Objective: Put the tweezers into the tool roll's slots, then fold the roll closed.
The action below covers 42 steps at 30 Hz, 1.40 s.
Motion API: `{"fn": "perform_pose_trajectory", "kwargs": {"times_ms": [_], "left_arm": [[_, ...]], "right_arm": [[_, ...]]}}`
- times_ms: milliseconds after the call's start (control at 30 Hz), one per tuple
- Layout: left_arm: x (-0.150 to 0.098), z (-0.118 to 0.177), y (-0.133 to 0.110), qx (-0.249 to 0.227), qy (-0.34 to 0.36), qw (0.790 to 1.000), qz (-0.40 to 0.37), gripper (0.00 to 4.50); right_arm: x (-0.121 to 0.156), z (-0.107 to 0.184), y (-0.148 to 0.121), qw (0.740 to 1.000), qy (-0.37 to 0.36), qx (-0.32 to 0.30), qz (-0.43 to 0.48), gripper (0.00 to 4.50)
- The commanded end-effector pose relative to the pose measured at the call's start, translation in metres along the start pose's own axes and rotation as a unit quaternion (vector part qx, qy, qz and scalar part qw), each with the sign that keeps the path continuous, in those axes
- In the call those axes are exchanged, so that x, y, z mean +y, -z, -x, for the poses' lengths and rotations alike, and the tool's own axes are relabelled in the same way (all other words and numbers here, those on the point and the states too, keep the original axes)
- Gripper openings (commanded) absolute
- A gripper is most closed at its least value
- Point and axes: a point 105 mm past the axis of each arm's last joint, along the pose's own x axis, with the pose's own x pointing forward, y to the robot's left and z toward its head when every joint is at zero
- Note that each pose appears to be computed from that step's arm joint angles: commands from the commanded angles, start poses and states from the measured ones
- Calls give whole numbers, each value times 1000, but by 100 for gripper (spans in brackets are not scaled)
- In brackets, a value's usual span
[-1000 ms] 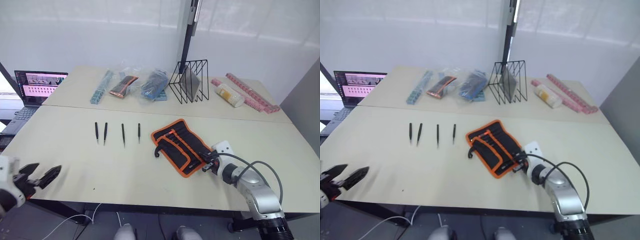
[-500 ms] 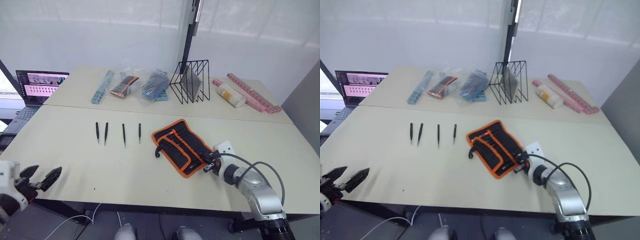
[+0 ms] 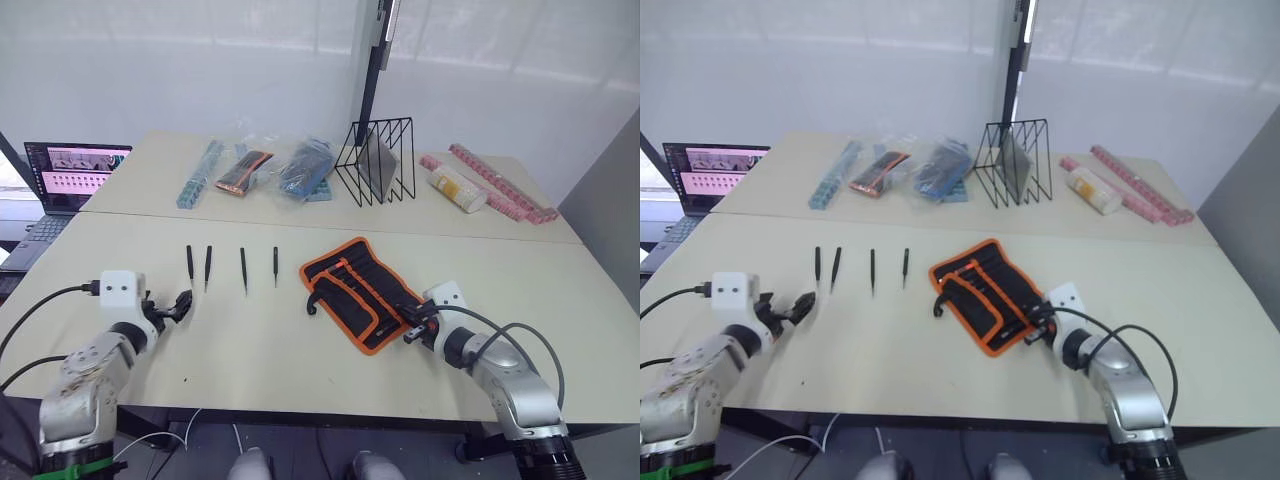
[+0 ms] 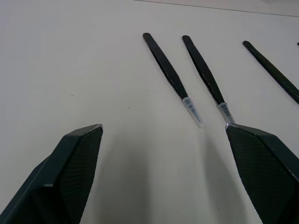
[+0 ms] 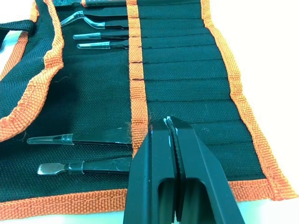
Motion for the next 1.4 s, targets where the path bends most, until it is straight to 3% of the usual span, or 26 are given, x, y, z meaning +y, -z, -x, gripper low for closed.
{"fn": "perform_pose_trajectory", "kwargs": {"times_ms": [33, 567, 800, 1033, 1233, 1400], "left_arm": [[1, -10, -14, -22, -16, 1000, -4, 447], [-6, -58, 8, 56, -17, 998, -18, 447], [-14, -59, 24, 83, 3, 996, -16, 231], [-17, -57, 23, 76, 11, 997, -16, 2], [-7, -54, 7, 39, 0, 999, -22, 2], [3, -50, -25, -20, -17, 999, -41, 2]], "right_arm": [[5, 0, 26, 999, -1, 48, -22, 0], [7, 2, 19, 999, 7, 43, -27, 0], [7, 1, 16, 999, 8, 42, -27, 0], [7, 1, 16, 999, 8, 42, -27, 0], [6, 1, 16, 999, 9, 42, -26, 0], [7, 1, 16, 999, 8, 42, -26, 0]]}}
